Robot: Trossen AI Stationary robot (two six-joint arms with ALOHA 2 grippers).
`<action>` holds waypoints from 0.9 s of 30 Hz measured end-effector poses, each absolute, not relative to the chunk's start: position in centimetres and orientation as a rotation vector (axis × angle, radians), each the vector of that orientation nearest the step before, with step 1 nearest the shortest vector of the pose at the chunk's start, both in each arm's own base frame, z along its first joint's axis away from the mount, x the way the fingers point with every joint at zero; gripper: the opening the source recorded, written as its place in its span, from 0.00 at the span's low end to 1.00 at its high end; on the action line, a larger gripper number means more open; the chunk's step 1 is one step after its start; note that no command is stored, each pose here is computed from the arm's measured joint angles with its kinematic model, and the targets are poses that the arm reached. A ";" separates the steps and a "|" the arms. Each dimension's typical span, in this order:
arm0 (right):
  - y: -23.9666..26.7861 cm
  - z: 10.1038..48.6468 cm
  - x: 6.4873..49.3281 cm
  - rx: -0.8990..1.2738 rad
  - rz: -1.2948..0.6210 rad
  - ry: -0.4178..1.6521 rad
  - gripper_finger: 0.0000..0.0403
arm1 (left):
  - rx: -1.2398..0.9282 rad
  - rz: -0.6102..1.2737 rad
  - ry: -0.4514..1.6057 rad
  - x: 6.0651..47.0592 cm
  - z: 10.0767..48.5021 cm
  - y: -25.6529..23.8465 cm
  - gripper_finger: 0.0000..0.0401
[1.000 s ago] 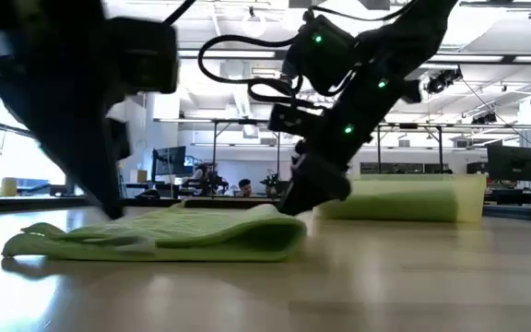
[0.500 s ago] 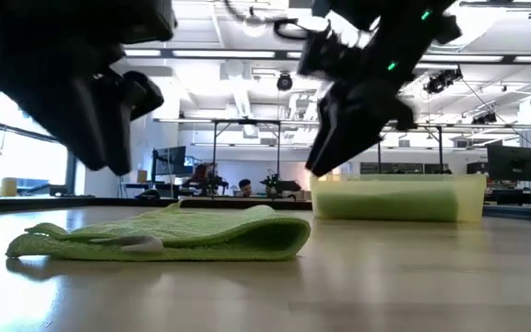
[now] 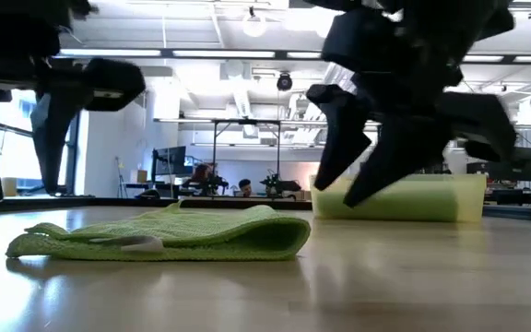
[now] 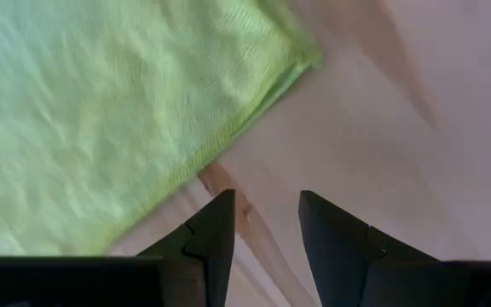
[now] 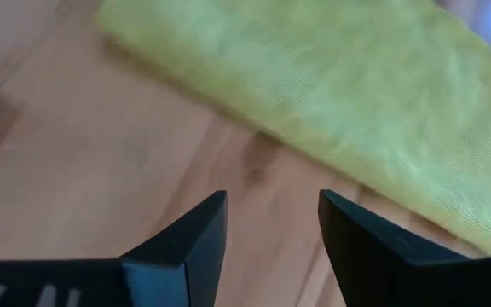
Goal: Roll microfiber towels into tight, uniform cylinder then place into a basket
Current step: Roll the green microfiber towel
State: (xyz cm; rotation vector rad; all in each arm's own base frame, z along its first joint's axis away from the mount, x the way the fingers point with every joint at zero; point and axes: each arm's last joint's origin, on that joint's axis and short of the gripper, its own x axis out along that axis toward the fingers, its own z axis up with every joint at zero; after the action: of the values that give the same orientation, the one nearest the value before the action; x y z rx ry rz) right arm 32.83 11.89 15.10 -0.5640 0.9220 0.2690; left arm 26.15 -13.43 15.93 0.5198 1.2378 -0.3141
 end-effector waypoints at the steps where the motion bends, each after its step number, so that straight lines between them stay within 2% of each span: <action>1: 12.2 14.9 32.8 -0.591 0.289 0.916 0.44 | 0.546 -0.325 1.222 26.1 16.0 -13.6 0.30; 7: 13.9 14.3 33.0 -0.648 0.338 0.849 0.44 | 0.656 -0.337 1.126 26.4 16.2 -14.5 0.30; 13: 15.2 13.9 33.3 -0.644 0.363 0.783 0.44 | 0.697 -0.375 1.013 27.9 14.9 -15.8 0.30; 19: 15.7 12.5 33.4 -0.654 0.375 0.796 0.44 | 0.746 -0.362 1.054 28.1 13.2 -15.9 0.30; 27: 16.6 12.0 33.9 -0.642 0.373 0.728 0.44 | 0.617 -0.379 1.038 28.5 12.5 -16.6 0.30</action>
State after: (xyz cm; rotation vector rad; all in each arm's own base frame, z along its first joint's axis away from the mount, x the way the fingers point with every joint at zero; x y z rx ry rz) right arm 33.86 16.57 11.98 -0.6421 0.7276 0.3729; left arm 28.49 -16.65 12.47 0.6165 1.0378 -0.3785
